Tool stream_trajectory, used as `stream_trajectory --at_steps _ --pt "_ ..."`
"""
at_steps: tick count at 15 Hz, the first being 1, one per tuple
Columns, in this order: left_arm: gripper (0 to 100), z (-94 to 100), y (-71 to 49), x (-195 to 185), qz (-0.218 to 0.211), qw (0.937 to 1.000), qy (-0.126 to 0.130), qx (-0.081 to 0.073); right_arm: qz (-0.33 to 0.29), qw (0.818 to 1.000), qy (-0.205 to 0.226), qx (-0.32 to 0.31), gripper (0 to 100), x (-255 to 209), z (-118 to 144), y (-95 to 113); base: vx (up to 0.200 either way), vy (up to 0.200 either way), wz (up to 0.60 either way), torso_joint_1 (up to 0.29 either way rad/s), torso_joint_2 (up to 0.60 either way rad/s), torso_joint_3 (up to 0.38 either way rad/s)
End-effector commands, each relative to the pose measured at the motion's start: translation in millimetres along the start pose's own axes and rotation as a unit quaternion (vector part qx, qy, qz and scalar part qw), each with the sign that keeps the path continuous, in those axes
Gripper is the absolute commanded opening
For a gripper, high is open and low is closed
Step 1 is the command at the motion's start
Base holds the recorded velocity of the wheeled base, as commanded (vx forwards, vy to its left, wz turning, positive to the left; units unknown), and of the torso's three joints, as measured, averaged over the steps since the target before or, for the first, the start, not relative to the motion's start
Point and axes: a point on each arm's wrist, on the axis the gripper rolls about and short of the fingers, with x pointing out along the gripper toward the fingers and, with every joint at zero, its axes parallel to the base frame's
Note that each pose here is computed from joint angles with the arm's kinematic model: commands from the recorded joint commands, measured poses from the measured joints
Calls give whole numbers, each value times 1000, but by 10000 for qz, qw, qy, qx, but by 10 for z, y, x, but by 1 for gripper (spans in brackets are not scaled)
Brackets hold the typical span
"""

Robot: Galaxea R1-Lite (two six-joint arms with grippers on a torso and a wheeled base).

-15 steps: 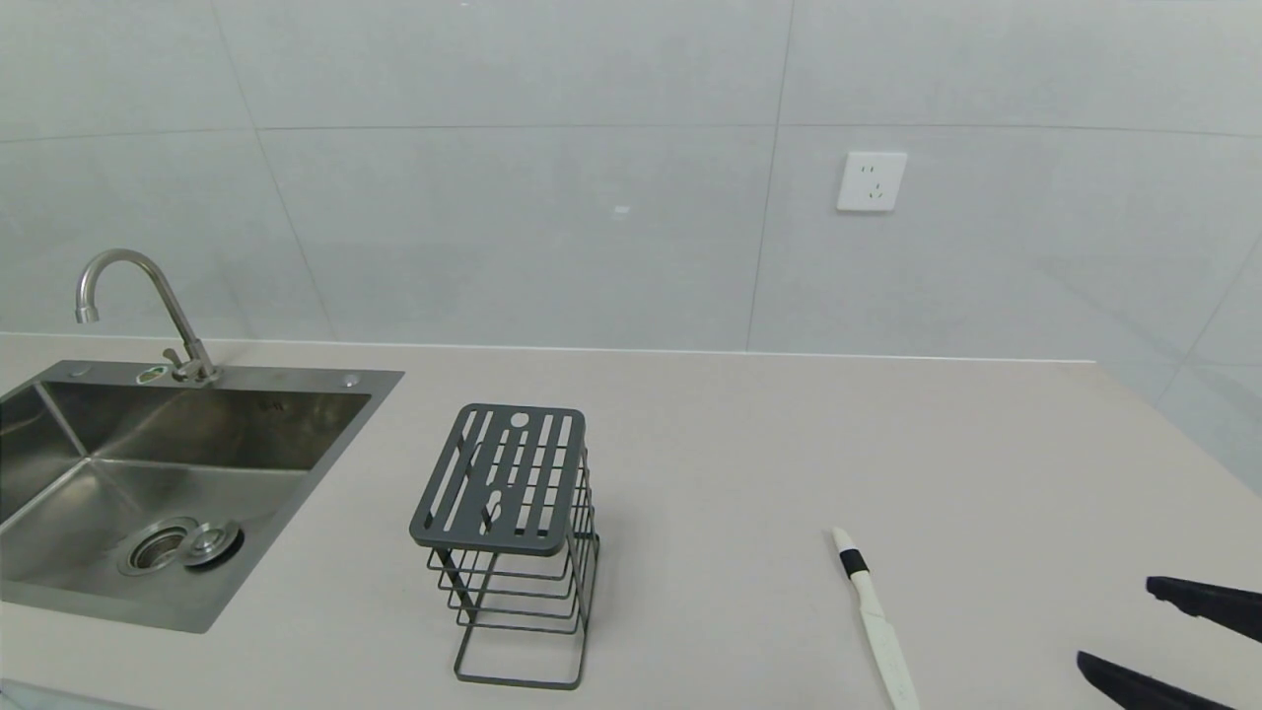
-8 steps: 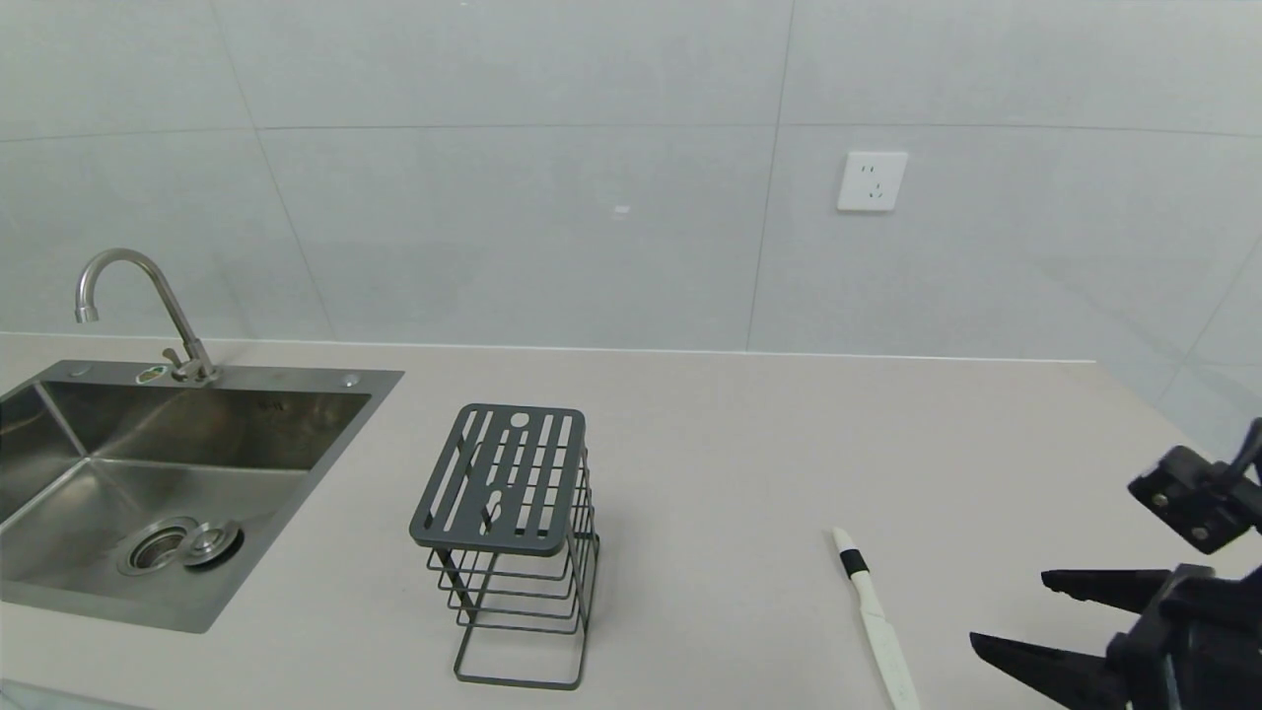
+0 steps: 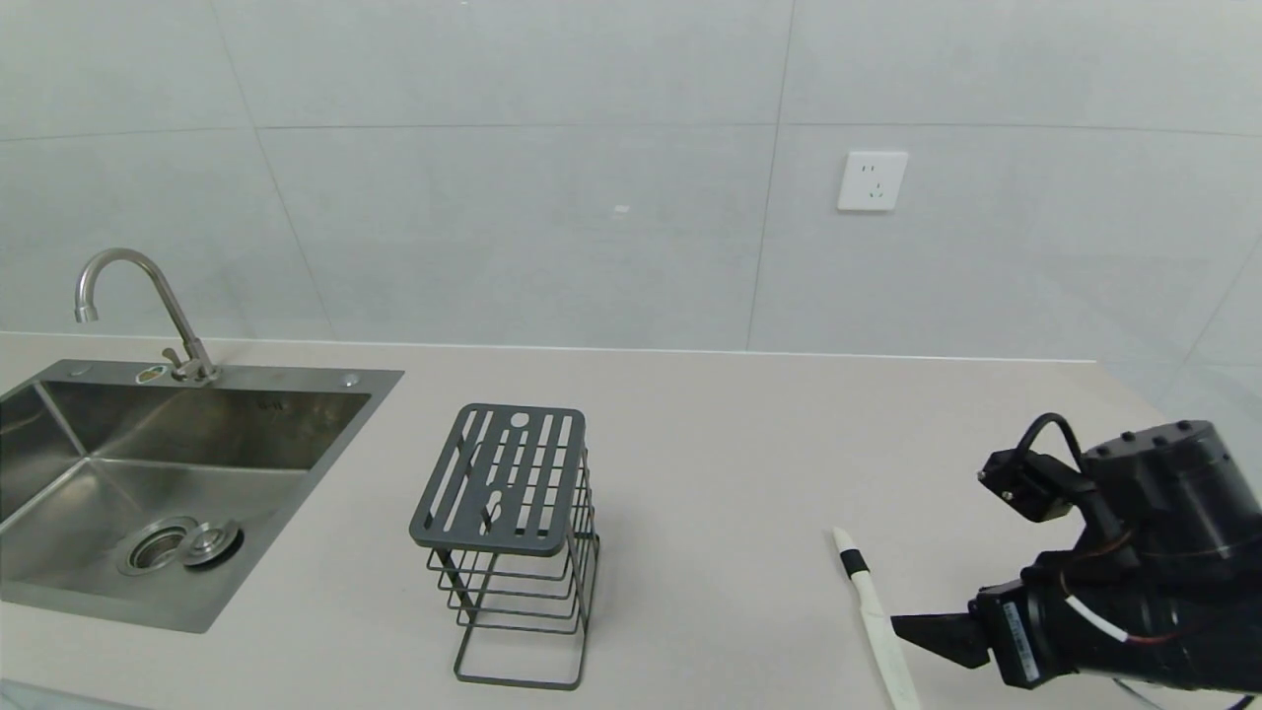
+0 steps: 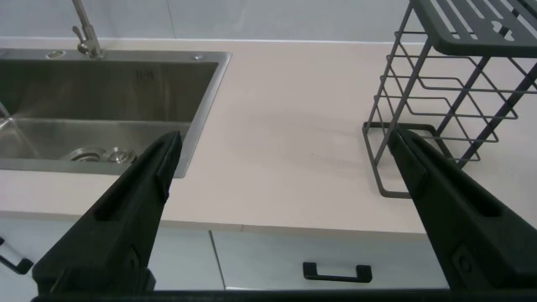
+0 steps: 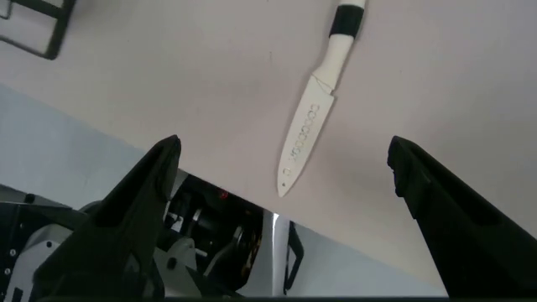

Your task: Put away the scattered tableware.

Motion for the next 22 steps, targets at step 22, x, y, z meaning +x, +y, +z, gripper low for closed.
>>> stream_trajectory --at_steps 22 --pt "100 0 0 1 2 10000 6 -1 -1256 9885 650 543 100 1245 -30 77 0 0 0 0 0 0"
